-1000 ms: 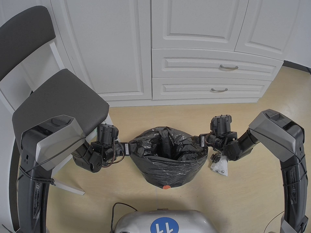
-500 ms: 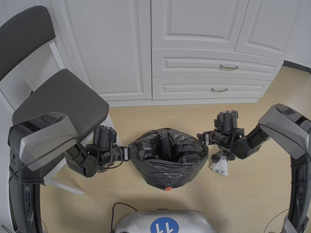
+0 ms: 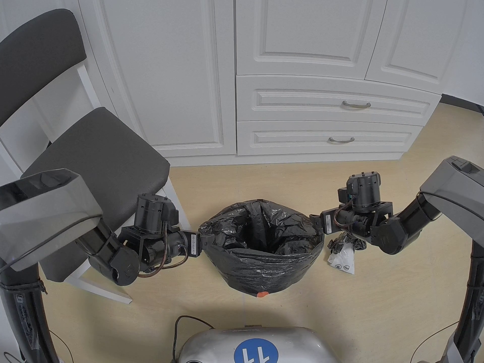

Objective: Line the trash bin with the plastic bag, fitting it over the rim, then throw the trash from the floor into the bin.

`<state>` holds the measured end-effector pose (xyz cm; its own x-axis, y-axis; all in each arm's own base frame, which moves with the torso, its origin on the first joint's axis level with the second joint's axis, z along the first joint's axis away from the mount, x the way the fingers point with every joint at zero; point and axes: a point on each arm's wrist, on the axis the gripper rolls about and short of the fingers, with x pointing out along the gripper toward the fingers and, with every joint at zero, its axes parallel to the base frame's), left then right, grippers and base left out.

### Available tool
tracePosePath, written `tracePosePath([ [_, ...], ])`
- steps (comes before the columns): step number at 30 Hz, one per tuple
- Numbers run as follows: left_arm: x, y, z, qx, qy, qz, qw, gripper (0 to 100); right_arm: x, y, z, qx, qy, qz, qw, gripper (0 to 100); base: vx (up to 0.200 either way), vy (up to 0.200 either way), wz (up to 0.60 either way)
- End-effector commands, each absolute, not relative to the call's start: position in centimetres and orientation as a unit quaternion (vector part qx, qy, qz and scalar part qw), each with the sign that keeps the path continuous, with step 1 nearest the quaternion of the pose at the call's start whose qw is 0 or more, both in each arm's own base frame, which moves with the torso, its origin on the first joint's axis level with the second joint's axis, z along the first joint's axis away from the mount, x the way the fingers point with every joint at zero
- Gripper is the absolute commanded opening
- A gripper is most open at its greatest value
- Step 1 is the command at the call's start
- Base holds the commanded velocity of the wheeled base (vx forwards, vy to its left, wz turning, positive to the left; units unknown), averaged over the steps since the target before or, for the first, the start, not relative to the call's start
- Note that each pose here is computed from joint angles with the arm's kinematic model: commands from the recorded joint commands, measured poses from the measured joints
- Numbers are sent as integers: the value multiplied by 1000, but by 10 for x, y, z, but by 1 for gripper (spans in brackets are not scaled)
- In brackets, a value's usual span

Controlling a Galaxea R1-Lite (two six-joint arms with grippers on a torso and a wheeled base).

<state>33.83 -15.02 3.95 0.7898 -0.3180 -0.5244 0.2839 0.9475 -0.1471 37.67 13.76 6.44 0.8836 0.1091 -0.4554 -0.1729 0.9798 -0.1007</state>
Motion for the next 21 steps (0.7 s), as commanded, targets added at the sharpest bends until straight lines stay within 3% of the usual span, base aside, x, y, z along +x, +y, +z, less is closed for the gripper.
tracePosePath([
  [1,323,-143,65,-38,259,-166,951,100,360,129,76,-85,226,76,967,100,0,0,0],
  [11,298,-138,80,-39,243,-186,951,100,344,133,88,-97,215,90,968,100,0,0,0],
  [21,283,-133,83,-39,248,-197,948,100,336,137,105,-86,274,92,953,100,0,0,0],
])
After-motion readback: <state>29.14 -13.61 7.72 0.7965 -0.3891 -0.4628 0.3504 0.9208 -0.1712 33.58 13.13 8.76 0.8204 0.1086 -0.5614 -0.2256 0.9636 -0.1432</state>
